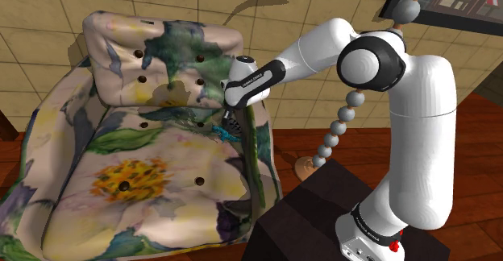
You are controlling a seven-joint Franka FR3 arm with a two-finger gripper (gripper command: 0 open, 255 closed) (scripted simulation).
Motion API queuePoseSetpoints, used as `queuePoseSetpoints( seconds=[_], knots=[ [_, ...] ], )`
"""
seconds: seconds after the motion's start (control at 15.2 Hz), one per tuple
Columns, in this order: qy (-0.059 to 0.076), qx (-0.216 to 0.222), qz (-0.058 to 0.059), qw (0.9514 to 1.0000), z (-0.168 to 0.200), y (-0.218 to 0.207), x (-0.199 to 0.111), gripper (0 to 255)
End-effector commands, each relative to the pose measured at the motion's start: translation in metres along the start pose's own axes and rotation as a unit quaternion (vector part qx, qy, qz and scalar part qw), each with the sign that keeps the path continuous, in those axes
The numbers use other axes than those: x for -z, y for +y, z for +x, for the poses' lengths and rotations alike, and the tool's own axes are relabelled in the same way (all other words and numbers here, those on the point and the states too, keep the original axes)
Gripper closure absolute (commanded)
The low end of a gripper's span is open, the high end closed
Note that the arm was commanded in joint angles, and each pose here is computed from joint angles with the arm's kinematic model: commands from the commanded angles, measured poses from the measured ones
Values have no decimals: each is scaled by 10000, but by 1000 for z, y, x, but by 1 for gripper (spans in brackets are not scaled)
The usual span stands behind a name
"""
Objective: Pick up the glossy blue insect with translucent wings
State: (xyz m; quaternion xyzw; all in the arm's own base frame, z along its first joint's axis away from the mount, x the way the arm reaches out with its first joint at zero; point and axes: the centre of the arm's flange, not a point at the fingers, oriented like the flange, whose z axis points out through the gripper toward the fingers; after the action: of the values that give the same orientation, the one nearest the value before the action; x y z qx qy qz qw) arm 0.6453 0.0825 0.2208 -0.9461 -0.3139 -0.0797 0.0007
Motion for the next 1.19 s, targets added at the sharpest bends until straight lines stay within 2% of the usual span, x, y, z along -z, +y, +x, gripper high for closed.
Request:
queuePoseSetpoints(
  seconds=[0.0,0.13,1.12],
  knots=[
    [-12,0,6,10000,0,0,-1,255],
    [-11,0,7,10000,0,0,-1,255],
    [-11,0,7,10000,12,4,77,255]
  ],
)
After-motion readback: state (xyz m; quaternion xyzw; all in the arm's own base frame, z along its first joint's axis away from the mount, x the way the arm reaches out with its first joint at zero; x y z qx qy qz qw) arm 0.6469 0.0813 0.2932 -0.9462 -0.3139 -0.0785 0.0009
